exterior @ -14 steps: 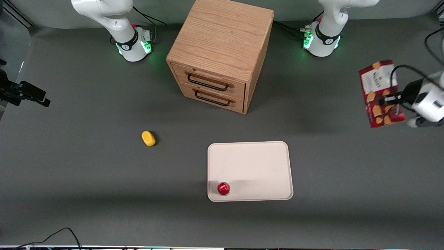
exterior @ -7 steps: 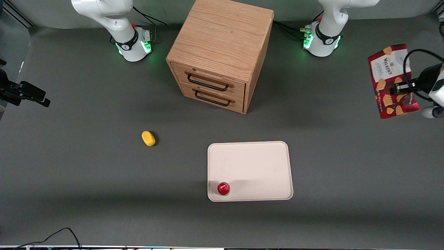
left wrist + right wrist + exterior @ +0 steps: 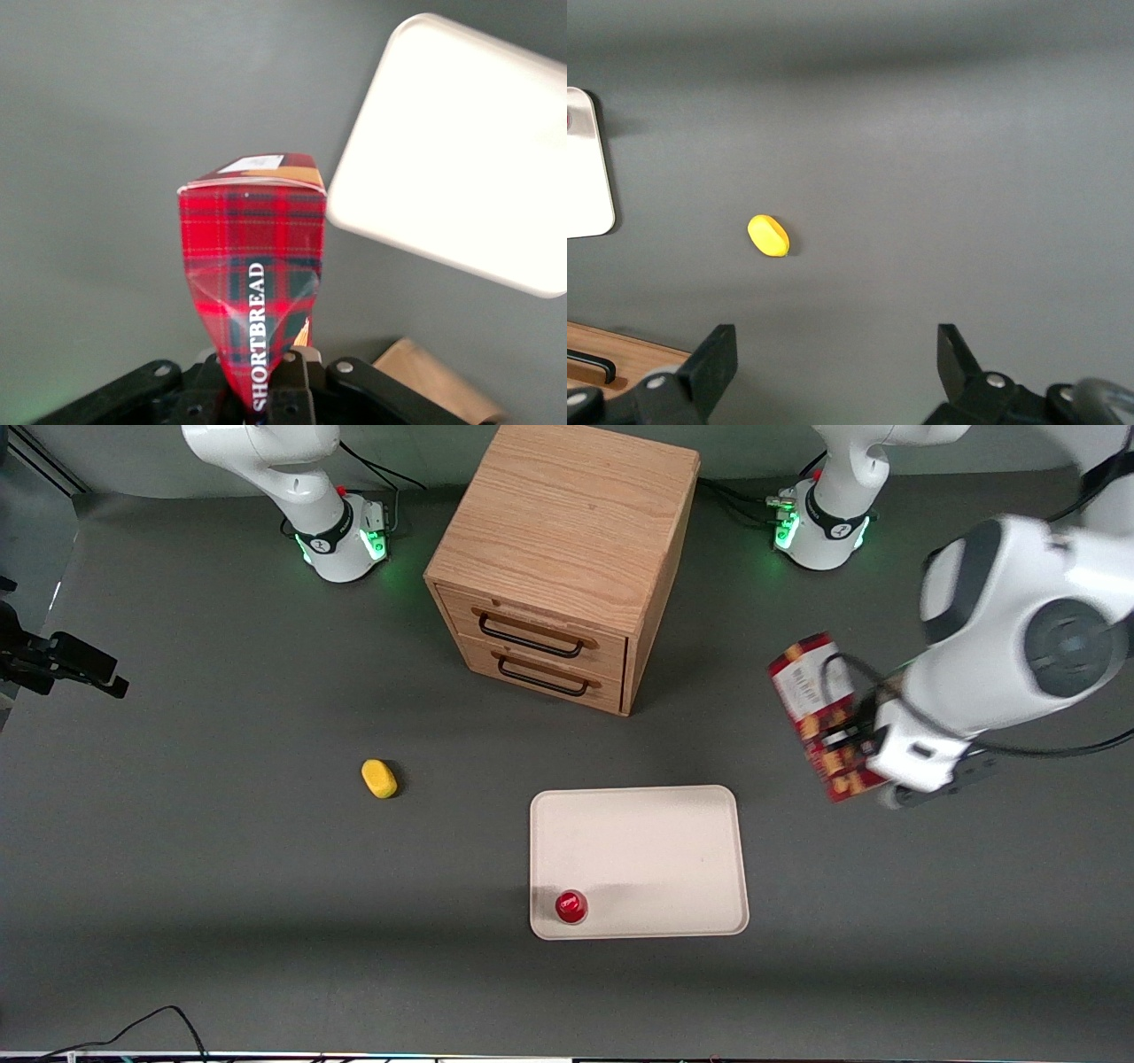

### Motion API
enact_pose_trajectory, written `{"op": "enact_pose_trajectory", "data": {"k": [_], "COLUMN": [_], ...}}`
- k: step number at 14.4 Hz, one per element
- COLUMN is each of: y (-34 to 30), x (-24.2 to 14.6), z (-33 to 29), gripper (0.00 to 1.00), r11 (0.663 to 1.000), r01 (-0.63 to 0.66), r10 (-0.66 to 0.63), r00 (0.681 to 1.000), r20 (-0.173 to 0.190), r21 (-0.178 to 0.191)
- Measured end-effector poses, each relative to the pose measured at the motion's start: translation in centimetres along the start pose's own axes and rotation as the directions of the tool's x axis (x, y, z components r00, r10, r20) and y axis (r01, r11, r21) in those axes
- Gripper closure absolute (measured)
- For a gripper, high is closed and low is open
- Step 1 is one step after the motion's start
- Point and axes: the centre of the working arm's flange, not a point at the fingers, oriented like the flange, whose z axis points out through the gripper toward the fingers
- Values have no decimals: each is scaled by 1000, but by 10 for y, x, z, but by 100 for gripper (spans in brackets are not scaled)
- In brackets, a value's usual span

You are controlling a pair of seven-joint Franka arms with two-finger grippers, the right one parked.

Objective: Place red cookie box on tray
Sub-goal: 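Lift the box with the left gripper and swing it toward the tray, then lower the held box onto the white tray beside the red ball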

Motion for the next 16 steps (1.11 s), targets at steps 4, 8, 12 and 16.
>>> {"op": "enact_pose_trajectory", "data": {"k": [4,8,12,16], "y": [73,99,108,113], "x": [0,22,39,47], "z": [70,124,174,211], "gripper": [90,90,90,90], "r11": [988,987,993,994], "r01": [122,106,49,-15], "r10": [-125,-119,-69,-8], "r00": [992,987,981,976], "r20": [-35,-106,-183,-217], "r21": [-90,-118,-111,-107]}}
